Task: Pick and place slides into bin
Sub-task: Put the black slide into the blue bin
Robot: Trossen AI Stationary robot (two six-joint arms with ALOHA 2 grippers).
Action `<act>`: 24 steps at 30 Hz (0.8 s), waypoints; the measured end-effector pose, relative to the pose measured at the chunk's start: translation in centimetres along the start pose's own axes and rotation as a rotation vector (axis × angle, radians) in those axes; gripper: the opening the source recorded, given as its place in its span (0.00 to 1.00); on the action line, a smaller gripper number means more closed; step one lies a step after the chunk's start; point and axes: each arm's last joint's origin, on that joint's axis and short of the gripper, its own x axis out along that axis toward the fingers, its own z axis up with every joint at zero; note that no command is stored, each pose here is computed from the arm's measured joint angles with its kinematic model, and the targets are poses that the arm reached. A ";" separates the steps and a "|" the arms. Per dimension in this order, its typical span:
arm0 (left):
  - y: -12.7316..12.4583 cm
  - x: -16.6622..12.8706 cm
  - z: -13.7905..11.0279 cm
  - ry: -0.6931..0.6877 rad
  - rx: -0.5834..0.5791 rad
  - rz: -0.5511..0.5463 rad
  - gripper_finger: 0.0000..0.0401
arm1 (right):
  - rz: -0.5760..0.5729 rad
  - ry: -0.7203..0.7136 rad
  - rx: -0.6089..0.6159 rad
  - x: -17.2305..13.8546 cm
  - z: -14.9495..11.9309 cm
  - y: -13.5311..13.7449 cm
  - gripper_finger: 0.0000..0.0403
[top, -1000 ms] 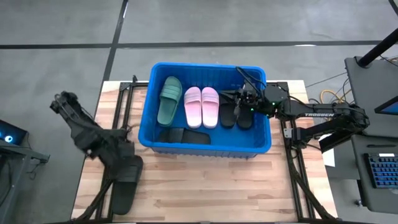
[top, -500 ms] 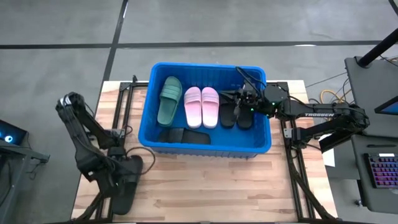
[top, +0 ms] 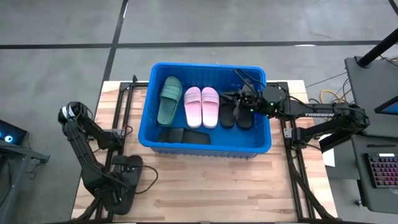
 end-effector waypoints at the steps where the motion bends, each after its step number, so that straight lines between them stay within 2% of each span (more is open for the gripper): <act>1: -0.1 0.3 0.0 0.004 0.003 0.013 0.54 | 0.000 0.000 0.000 0.0 0.0 0.0 0.02; 9: -0.6 2.9 -0.3 0.055 0.016 0.096 0.54 | 0.000 0.000 0.000 0.0 0.0 0.0 0.02; 13: -0.4 3.8 -0.6 0.076 -0.039 0.153 0.54 | 0.000 0.000 0.000 0.0 0.0 0.0 0.02; 17: -0.5 4.4 -0.7 0.083 -0.038 0.188 0.52 | 0.000 -0.001 0.000 0.0 0.0 0.0 0.02; 20: -0.5 4.4 -0.7 0.082 -0.035 0.189 0.45 | 0.000 -0.001 0.000 0.0 0.0 0.0 0.02; 24: -0.3 4.0 -0.7 0.075 -0.038 0.172 0.28 | 0.000 -0.001 0.000 0.0 0.0 0.0 0.02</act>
